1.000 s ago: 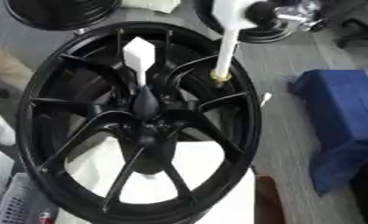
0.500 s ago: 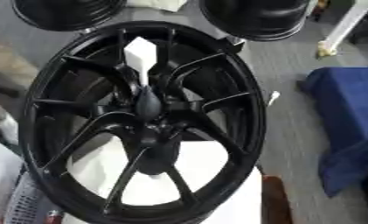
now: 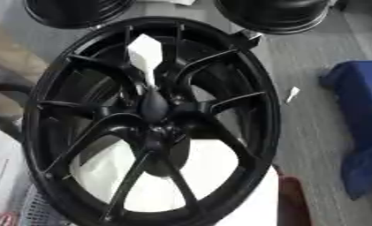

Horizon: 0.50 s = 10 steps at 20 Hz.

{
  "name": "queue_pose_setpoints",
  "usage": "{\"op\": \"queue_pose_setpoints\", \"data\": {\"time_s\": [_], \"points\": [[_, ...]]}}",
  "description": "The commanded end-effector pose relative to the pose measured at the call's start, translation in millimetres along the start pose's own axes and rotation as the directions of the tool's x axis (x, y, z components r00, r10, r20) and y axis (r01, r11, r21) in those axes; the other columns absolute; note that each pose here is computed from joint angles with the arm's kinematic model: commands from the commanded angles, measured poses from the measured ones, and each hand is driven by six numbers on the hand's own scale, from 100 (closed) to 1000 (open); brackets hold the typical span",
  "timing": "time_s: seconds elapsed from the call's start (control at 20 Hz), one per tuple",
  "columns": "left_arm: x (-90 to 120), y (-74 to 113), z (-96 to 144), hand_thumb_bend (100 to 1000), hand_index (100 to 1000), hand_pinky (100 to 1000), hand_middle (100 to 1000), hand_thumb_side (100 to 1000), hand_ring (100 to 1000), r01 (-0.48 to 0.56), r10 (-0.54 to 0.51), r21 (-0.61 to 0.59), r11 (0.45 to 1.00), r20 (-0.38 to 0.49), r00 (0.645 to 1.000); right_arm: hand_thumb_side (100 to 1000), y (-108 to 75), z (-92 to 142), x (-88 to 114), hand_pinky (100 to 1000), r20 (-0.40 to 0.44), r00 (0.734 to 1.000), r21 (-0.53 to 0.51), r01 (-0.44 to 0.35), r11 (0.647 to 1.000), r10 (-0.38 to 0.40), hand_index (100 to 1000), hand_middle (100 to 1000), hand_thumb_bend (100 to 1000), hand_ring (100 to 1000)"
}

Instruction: Pull the pin out of the wheel hub.

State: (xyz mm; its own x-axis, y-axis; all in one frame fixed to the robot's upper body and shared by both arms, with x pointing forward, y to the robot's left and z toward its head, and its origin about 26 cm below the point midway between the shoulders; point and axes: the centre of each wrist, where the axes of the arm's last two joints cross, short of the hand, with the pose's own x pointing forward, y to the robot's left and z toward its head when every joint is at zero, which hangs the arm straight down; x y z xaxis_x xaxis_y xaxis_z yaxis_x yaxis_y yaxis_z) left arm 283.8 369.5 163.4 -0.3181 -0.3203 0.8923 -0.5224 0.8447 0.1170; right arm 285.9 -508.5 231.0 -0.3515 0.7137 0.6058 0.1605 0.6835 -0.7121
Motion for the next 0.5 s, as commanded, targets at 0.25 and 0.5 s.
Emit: {"op": "queue_pose_setpoints", "data": {"time_s": [0.25, 0.5], "points": [[12.1, 2.2, -5.1, 515, 703, 671, 552, 552, 723, -0.001, 0.001, 0.001, 1.000, 0.046, 0.999, 649, -15.4, -5.0, 22.5, 855, 0.075, 0.997, -0.077, -0.026, 0.997, 0.031, 898, 809, 100, 791], [12.9, 1.6, -5.4, 514, 703, 671, 553, 551, 724, -0.002, 0.002, -0.003, 1.000, 0.049, 0.999, 484, -12.6, -13.8, 41.9, 857, 0.137, 0.990, -0.090, -0.008, 0.996, 0.021, 905, 820, 100, 795]]}}
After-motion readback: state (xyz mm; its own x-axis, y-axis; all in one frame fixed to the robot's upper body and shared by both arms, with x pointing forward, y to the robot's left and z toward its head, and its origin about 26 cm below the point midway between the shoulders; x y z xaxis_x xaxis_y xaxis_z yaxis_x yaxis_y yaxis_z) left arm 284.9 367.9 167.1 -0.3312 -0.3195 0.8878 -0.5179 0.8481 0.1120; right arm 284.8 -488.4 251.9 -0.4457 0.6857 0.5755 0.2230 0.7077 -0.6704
